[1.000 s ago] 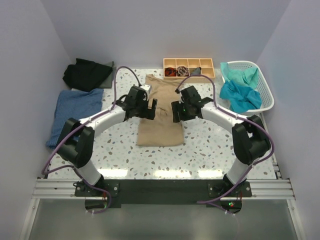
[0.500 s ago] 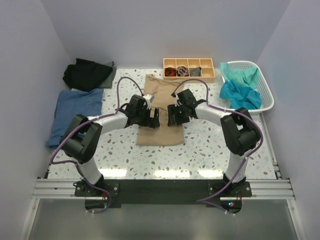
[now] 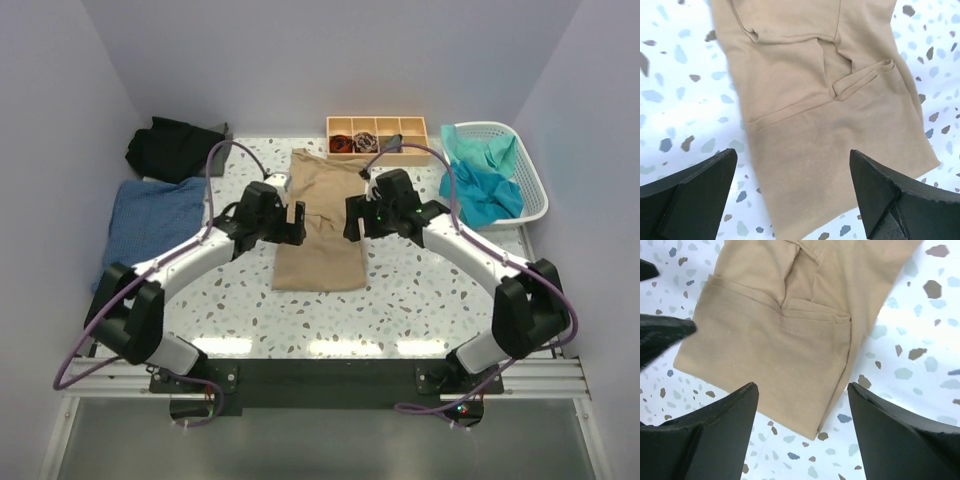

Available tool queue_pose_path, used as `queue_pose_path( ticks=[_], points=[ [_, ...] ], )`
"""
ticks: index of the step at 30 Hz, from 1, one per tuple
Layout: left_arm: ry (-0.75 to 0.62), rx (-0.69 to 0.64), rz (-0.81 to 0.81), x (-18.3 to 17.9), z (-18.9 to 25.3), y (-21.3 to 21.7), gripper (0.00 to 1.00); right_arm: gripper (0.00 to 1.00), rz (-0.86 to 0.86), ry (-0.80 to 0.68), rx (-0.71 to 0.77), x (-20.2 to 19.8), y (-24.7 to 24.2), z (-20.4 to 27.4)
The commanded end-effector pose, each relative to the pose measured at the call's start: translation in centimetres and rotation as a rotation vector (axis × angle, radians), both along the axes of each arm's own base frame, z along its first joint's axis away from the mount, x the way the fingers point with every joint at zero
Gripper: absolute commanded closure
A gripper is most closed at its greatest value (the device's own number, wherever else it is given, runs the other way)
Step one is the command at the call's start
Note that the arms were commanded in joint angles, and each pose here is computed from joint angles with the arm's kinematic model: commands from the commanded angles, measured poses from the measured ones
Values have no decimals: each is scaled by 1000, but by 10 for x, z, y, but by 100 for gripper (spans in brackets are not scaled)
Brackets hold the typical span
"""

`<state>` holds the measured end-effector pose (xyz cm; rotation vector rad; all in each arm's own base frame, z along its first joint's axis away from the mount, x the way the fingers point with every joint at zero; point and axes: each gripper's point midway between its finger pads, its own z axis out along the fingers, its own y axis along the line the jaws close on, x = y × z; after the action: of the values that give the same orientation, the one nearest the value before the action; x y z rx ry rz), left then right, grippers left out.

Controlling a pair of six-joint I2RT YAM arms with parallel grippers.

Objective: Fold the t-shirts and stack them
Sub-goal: Fold the tshirt

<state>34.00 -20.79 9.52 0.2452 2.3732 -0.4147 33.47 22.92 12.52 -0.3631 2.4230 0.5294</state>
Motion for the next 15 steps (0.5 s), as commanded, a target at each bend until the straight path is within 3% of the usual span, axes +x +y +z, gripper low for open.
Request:
queue_pose_path(
  ticks=[1, 4, 15],
  points=[
    [-38, 28, 90, -16, 5, 29, 0, 20, -71, 31, -75, -26, -32, -15],
    [-16, 11, 121, -33, -12, 38, 0, 15, -112, 73, -27, -42, -39, -25],
    [4, -63, 191, -55, -35, 45, 0, 13, -133, 204, 120, -68, -33, -57]
  ],
)
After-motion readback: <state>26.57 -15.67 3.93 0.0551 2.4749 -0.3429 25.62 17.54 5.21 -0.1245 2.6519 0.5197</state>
